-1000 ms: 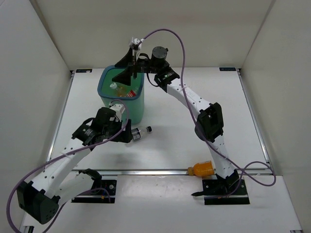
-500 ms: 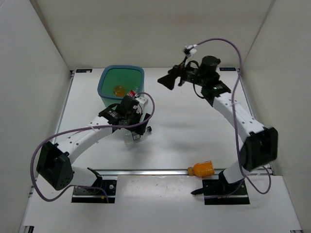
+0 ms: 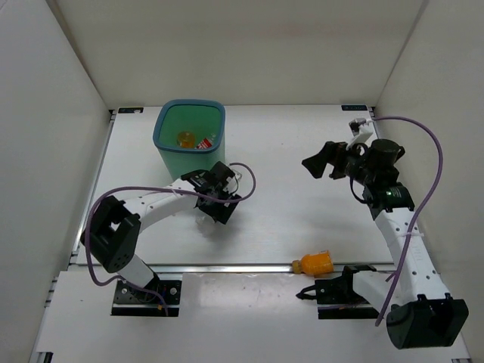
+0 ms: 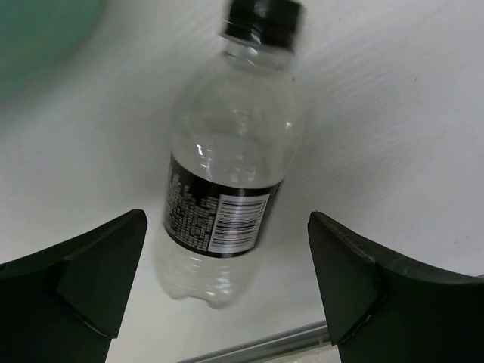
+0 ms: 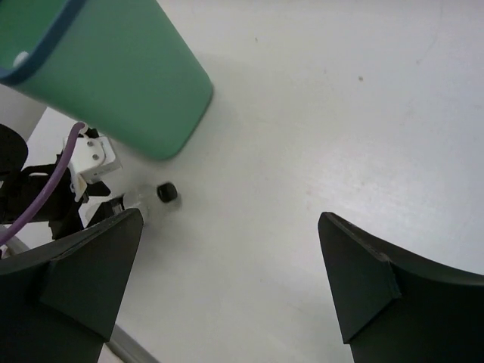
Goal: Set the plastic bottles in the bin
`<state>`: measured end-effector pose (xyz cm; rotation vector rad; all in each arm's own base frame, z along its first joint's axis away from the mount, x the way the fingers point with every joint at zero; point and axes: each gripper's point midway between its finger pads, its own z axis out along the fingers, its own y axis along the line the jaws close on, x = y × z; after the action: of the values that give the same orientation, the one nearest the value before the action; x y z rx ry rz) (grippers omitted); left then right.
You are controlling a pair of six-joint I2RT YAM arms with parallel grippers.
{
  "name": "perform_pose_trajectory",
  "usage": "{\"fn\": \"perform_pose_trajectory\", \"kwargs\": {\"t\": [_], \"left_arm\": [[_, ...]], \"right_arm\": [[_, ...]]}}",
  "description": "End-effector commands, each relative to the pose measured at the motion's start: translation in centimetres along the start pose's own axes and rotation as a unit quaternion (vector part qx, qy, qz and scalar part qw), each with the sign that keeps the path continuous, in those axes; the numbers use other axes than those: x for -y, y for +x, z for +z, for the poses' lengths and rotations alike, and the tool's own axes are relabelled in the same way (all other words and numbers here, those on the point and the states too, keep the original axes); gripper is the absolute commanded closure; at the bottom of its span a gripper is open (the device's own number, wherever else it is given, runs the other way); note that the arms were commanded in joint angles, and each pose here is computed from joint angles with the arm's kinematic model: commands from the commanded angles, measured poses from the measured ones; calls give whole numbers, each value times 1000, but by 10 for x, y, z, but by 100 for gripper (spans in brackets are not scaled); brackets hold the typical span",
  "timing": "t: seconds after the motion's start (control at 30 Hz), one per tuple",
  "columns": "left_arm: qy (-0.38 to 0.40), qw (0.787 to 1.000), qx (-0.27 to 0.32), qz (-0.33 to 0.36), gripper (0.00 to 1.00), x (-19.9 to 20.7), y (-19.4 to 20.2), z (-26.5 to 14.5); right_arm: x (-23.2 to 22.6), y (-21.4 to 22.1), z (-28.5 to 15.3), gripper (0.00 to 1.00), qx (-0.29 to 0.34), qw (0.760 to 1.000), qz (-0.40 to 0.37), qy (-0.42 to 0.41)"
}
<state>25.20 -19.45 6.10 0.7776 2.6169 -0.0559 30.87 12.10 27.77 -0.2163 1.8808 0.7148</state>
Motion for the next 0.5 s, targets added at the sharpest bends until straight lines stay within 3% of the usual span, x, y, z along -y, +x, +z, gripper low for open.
{"fn": "perform_pose_trajectory", "kwargs": {"t": [0.0, 0.07, 0.23, 0.3, 0.47], "left_arm": [[-36, 999, -17, 15, 1, -5, 15, 6], [-44, 999, -21, 10, 2, -8, 18, 9], [-27, 999, -18, -1, 26, 0, 17, 17], [-15, 1000, -17, 7, 32, 9, 15, 18], [27, 1000, 11, 9, 56, 27, -10, -2]], "right_arm": [[-3, 0, -17, 0, 8, 1000, 17, -1], [-6, 5, -19, 1, -3, 1000, 18, -6], [2, 32, -28, 1, -56, 998, 18, 38], [5, 51, -36, 1, -97, 993, 25, 64], [7, 105, -58, 1, -204, 970, 67, 119]]}}
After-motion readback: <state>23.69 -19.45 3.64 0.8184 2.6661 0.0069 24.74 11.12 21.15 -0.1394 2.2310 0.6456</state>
